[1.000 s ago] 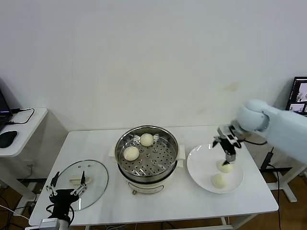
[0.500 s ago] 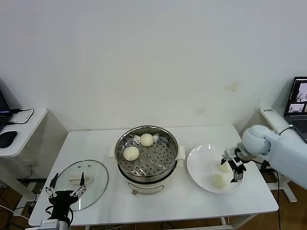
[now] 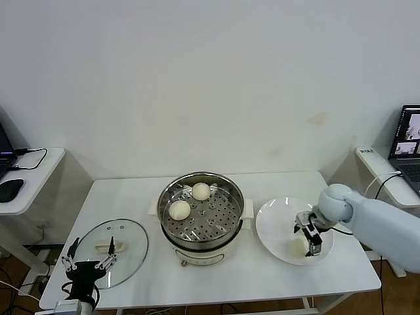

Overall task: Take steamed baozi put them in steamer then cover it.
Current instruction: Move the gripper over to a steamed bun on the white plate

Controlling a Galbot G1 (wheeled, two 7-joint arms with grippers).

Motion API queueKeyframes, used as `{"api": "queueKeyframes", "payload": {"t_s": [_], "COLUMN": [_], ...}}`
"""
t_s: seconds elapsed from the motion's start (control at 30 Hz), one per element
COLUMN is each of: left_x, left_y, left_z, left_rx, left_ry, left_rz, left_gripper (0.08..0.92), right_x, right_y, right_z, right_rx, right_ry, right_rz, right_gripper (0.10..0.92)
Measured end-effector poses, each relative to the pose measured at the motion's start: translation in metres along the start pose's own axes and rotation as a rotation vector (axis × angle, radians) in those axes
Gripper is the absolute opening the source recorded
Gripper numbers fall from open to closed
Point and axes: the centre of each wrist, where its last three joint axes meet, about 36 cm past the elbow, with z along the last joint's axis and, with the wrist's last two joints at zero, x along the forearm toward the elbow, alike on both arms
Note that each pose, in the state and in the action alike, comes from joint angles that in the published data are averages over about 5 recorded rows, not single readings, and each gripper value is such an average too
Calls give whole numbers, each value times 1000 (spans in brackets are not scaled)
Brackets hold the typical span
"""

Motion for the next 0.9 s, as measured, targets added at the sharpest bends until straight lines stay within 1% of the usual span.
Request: {"api": "queueKeyframes", "payload": {"t_s": [0.17,0.53,0.9], "left_x": [0,1,-1], "left_y": [-1,-2,-2], "left_z": [1,2,2], "left_rx": [3,9,11], "left_ry": [3,6,2], "left_rz": [0,-1,1], "left_gripper": [823,823,823], "right_x": [-4,-5,17], "right_y": [0,-1,0], "right_z": [-1,-2,6], "right_rx": [-11,-23,-32], "right_ry": [10,11,9], "right_rz": [0,1,10], "right_gripper": [729,654,589]}}
